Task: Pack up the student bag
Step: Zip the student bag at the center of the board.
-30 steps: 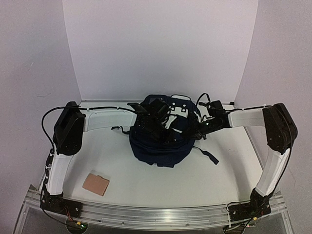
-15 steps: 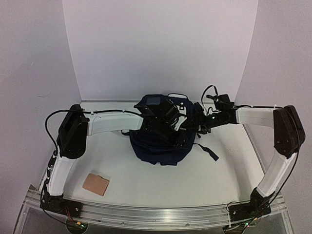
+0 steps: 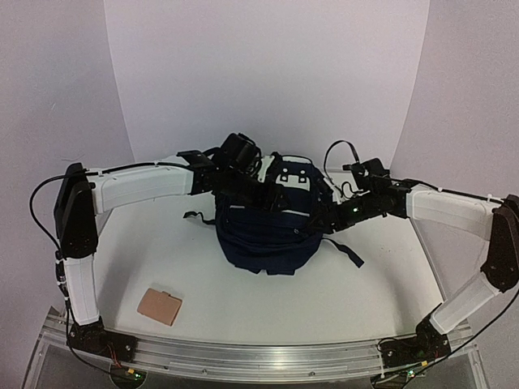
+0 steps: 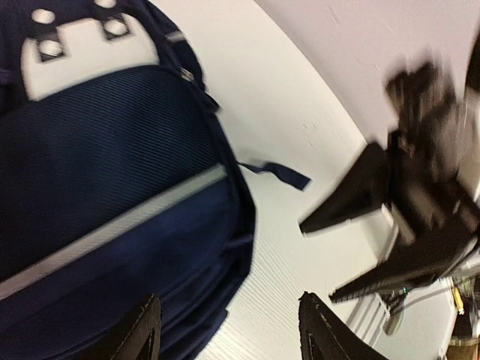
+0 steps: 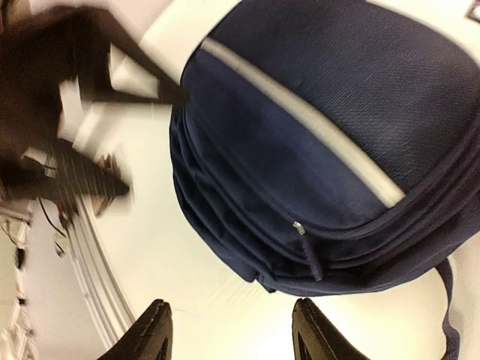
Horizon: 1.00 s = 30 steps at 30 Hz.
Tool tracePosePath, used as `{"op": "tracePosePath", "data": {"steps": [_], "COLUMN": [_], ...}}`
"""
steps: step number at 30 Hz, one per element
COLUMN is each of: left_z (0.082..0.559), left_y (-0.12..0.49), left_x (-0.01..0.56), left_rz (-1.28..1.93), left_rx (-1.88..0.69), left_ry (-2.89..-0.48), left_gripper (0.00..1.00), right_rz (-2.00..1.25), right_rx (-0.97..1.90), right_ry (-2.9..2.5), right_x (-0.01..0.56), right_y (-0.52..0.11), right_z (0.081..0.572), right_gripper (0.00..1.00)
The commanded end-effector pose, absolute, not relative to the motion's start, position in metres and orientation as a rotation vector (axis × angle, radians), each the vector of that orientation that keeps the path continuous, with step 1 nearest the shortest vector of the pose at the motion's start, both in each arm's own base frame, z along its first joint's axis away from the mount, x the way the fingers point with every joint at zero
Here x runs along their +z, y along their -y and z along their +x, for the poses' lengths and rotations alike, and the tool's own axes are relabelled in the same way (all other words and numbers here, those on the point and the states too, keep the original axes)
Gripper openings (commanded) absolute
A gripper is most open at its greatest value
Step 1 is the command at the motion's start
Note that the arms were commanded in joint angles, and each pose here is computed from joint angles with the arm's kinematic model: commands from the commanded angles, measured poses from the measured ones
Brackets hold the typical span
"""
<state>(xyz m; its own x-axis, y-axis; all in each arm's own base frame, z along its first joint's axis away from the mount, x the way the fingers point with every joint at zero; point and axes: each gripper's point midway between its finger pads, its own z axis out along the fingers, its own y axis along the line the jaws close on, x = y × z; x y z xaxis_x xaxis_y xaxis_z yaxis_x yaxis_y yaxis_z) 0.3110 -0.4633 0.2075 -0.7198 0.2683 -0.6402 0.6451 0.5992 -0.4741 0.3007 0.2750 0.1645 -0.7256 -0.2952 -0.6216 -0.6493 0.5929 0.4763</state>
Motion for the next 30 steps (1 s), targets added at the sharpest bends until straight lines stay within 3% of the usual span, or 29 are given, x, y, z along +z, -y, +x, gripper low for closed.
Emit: {"op": "tracePosePath", "data": {"steps": [1, 13, 22, 27, 30], "left_z": [0.323, 0.329, 0.33, 0.336, 0.329], "left_y": [0.447, 0.44, 0.437, 0.426, 0.425], "left_x": [0.239, 0.232, 0.216, 0.213, 0.211], "left_rz": [0.61, 0.597, 0.679, 0.703, 0.825], "left_rx": [-0.931, -0.876, -0.813, -0.785, -0.769], "left_ry": [-2.244, -2.261, -2.292, -2.286, -2.248], "left_gripper": [0.63, 0.63, 0.66, 0.66, 0.66], "right_rz": [-0.845, -0.909, -0.922, -0.933, -0.936], "right_rx": [0.777, 0.773, 0.756, 0.712, 0.702], "right_ry": [-2.334, -2.348, -2.349, -2.349, -2.348], "right_x": [0.141, 0.114, 0.103, 0.096, 0.095], "right_y": [-0.267, -0.283, -0.292, -0.291, -0.29], "right_z": [0.315, 0.331, 0.333, 0.336, 0.337], "right_gripper": [0.5, 0.42, 0.28, 0.28, 0.18]}}
